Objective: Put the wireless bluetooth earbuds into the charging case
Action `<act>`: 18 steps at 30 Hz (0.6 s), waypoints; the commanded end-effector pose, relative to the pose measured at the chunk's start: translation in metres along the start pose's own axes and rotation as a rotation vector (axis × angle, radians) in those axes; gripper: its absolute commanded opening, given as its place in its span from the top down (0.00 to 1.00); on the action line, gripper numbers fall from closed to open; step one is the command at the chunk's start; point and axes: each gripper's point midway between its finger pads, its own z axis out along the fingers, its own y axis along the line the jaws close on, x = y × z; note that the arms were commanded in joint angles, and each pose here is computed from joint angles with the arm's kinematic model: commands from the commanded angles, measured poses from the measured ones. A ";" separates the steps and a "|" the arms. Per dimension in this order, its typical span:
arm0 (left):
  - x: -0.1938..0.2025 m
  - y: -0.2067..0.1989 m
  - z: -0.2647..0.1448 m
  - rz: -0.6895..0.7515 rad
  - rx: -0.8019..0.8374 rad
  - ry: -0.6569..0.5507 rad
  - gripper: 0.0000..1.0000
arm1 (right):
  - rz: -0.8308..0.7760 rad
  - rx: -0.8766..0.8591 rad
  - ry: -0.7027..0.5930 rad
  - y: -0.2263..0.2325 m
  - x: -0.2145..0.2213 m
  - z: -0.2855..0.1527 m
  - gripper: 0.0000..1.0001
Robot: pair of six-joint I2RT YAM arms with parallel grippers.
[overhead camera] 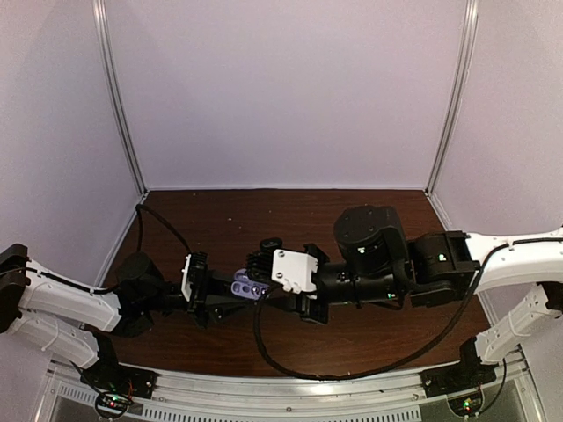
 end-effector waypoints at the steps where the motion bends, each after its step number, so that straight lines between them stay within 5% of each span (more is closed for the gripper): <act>1: -0.020 0.002 0.004 0.047 0.000 -0.059 1.00 | 0.016 0.051 -0.006 -0.008 0.001 -0.006 0.61; 18: -0.022 0.001 0.004 0.051 0.004 -0.064 1.00 | -0.011 -0.013 0.018 0.007 0.009 0.010 0.65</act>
